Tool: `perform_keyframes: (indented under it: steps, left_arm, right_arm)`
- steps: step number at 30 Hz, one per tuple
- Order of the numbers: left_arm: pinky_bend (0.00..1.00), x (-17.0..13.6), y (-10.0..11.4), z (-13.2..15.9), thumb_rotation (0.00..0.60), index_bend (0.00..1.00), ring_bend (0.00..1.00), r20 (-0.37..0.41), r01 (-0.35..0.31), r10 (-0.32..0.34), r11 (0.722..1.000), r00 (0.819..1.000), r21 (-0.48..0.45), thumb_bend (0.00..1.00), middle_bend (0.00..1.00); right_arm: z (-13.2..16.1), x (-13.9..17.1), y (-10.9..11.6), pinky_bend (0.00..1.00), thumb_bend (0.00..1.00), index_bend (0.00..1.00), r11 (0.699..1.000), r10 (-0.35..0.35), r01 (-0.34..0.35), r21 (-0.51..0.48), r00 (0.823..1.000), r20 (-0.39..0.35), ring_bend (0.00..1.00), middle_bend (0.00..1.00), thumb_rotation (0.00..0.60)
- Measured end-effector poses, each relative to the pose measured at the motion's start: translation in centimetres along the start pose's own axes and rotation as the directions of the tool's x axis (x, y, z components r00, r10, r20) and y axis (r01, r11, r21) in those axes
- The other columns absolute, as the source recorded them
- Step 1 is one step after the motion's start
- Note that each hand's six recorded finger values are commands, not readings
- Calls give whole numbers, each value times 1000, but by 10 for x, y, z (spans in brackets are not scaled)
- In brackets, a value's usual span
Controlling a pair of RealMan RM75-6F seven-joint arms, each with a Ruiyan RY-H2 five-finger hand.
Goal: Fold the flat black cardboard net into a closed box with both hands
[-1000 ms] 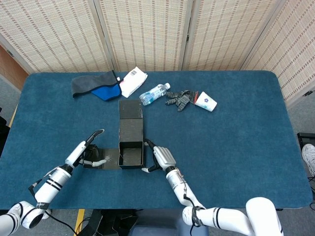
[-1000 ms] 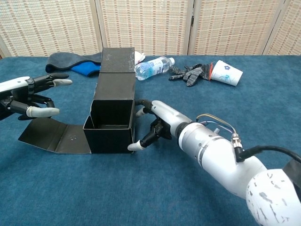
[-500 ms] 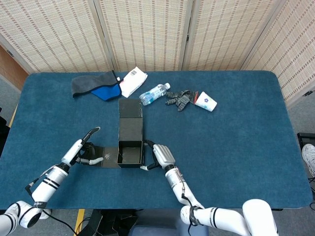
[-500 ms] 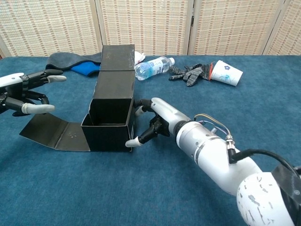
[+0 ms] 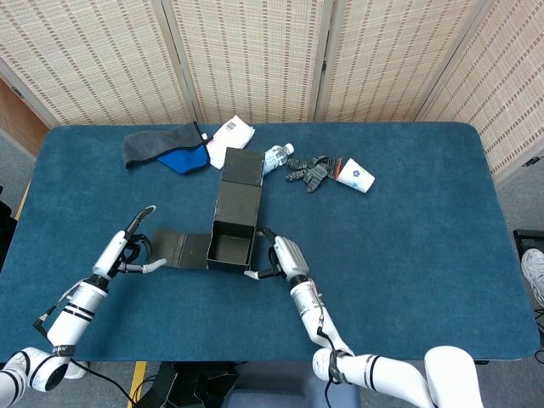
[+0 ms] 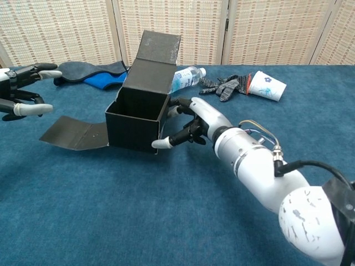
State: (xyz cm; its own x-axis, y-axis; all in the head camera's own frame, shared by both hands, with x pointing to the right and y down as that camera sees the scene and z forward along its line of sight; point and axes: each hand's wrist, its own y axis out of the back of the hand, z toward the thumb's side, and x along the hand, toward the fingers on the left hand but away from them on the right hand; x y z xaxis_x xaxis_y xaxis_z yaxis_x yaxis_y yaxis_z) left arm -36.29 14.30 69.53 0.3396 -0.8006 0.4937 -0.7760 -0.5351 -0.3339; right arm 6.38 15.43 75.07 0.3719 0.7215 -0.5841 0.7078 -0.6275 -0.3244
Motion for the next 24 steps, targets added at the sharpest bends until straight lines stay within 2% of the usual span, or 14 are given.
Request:
perform_keyframes:
  steps: [6, 12, 18, 22, 24]
  left_arm:
    - [915, -1, 25, -4, 600, 0, 565, -6, -98, 98, 995, 995, 12, 165, 0]
    - [914, -3, 42, -12, 600, 0, 564, -10, -189, 190, 982, 982, 26, 165, 0]
    - [913, 0, 33, -12, 600, 0, 564, 10, -192, 192, 980, 981, 45, 165, 0]
    - [912, 7, 17, -4, 600, 0, 564, 56, -173, 169, 982, 984, 74, 165, 0]
    - [912, 12, 10, -1, 600, 0, 563, 76, -164, 158, 983, 984, 80, 165, 0]
  right_arm:
    - [6, 2, 25, 915, 304, 418, 988, -10, 11, -151, 1000, 12, 841, 429, 600]
    - [9, 8, 51, 915, 325, 418, 948, 11, -1, -317, 1000, 29, 841, 429, 600]
    - [10, 12, 50, 915, 328, 418, 873, 105, -70, -482, 993, 47, 842, 429, 600]
    - [12, 13, 43, 915, 328, 418, 819, 177, -119, -562, 983, 50, 843, 429, 600]
    - [14, 13, 41, 915, 328, 418, 813, 191, -132, -567, 981, 45, 843, 429, 600]
